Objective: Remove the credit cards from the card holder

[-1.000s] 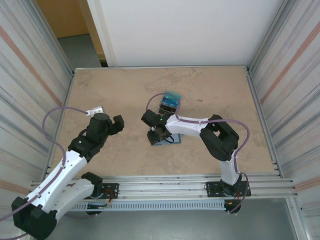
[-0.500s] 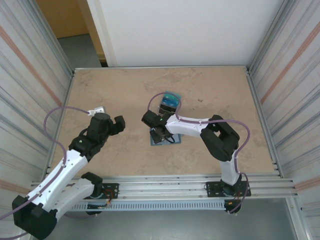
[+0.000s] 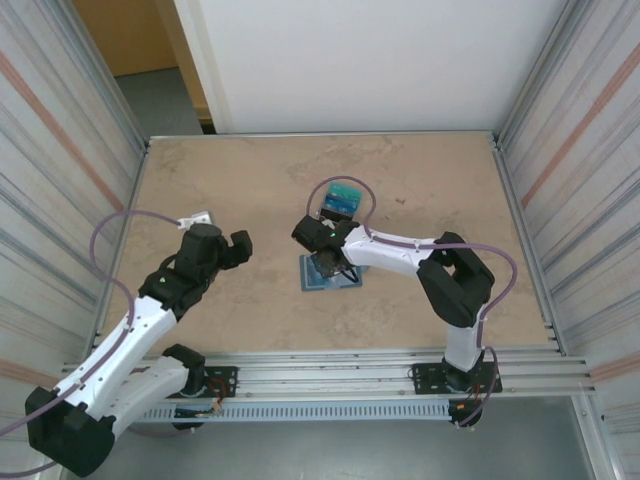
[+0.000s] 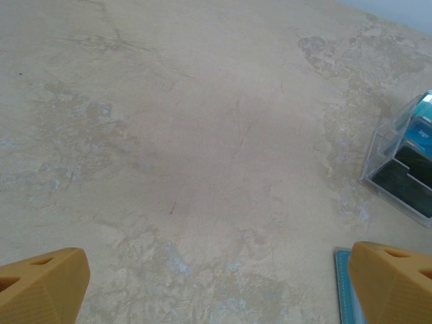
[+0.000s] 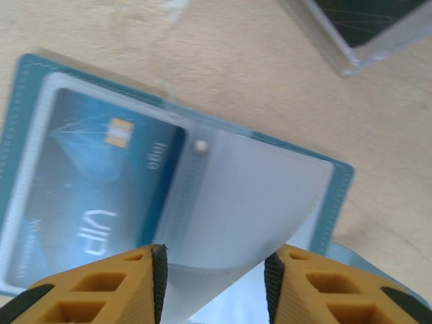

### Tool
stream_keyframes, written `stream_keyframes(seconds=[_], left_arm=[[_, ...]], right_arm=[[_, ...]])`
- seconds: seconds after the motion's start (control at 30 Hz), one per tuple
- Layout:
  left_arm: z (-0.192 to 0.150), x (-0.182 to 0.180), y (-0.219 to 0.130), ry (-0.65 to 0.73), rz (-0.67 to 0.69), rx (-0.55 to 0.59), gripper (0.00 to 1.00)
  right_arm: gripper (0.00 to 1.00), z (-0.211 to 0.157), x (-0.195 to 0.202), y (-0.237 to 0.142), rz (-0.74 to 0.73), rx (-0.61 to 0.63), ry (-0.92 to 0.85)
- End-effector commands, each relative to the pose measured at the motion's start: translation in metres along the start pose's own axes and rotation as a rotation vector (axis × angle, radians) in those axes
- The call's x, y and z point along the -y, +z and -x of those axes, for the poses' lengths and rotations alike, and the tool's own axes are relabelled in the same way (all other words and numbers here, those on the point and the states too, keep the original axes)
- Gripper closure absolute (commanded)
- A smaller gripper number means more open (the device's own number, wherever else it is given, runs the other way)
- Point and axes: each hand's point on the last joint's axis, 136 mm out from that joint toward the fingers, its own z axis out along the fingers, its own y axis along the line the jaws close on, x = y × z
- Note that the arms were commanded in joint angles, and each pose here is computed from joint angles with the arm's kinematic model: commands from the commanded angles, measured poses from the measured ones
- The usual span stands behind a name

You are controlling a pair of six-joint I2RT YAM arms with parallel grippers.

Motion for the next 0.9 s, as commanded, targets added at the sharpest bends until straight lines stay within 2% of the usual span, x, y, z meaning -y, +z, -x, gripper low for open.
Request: stream_keyframes(seconds=[0.0,0.23,0.4,0.6,0.87], left_arm=[[0.013,0.013,-0.001,0.012,-0.043,0.014,0.01],[0.0,0.028,0.013,0.064,-0.082,-0.053,0.01],[-0.02,0.048,0.029,0.201,-0.054,-0.107,0.02],[-0.052,0.069,0.054,0.313,-0.012,-0.179,0.01],[-0.09,0.093,0.083,0.322,-0.045,-0.258,0.01]], right_arm=[[0.6,-0.005,0.022,-0.005,-0.049,0.005,0.052],[0.65,-0.02,0.038,0.0,-0.04,-0.017,0.1],[0.66,-0.025,0.046,0.002,-0.015,-0.021,0.152],[0.67,-0.014,0.058,-0.018,0.024,0.034,0.237],[0.67,0.005,0.058,-0.051,0.223,0.134,0.386]])
